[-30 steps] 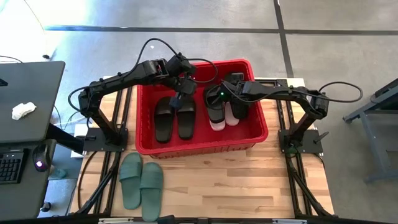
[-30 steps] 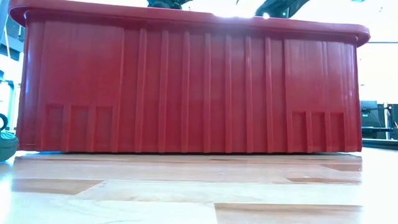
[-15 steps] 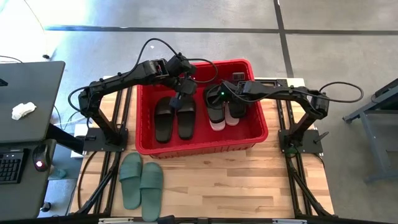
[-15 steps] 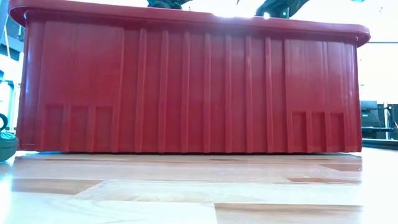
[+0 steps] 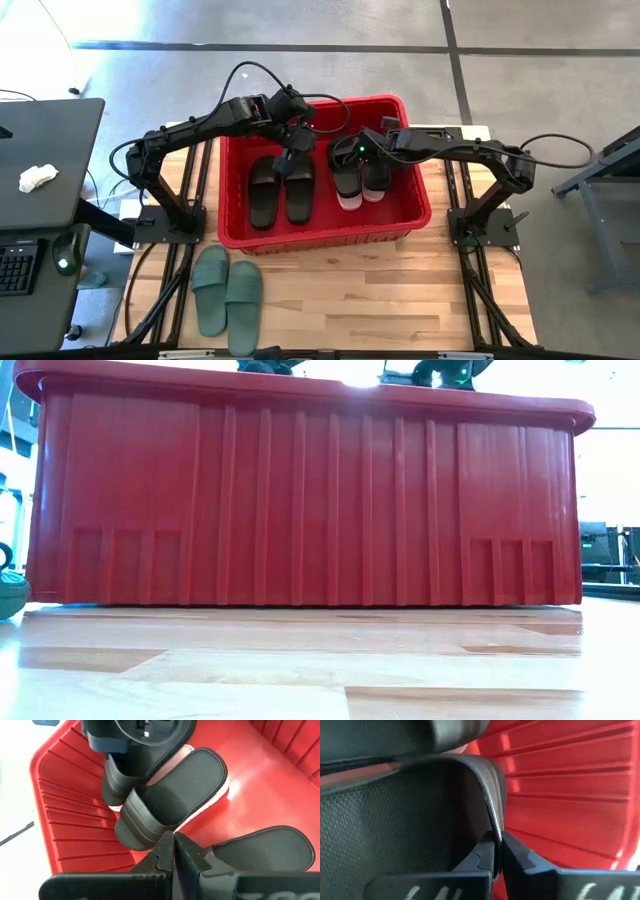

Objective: Pick and place slides into bin
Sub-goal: Stack the black slipper on top of the pink slipper in the red bin

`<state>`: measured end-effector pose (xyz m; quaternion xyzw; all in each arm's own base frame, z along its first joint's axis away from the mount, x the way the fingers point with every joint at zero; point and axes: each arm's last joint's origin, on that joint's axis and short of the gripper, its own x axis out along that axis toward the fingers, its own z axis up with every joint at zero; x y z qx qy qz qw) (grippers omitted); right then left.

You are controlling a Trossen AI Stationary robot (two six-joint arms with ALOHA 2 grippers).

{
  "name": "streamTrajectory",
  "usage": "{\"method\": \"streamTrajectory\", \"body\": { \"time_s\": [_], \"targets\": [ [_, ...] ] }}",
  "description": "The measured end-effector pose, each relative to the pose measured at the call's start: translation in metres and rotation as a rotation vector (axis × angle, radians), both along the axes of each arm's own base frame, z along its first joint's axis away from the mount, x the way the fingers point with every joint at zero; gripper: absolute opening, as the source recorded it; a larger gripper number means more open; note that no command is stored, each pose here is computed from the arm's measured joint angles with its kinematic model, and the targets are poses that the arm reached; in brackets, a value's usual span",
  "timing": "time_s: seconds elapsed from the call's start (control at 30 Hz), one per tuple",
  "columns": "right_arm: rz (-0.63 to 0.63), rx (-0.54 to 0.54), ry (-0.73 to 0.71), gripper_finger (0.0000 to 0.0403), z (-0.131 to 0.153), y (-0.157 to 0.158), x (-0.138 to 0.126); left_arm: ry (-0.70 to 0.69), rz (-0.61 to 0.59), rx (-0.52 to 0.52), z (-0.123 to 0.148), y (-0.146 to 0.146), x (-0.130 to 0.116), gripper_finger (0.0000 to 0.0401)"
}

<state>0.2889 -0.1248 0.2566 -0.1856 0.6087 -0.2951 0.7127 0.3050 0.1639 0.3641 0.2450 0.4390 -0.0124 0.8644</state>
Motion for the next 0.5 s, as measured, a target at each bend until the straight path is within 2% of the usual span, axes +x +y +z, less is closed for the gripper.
{"method": "streamTrajectory", "body": {
  "time_s": [0.07, 0.17, 0.5],
  "targets": [
    [-0.021, -0.018, 0.018, 0.0001, -0.0031, 0.0027, 0.0012, 0.0, 0.0, 0.0, 0.0, 0.0, 0.0, 0.0003],
    [-0.058, -0.108, 0.034, 0.0, -0.0015, 0.0049, 0.0016, 0.0, 0.0, 0.0, 0.0, 0.0, 0.0, 0.0003],
    [-0.073, -0.066, -0.016, 0.0, -0.0063, 0.0044, 0.0061, -0.002, 0.008, -0.007, 0.0, 0.0, 0.0, 0.0003]
  ]
}}
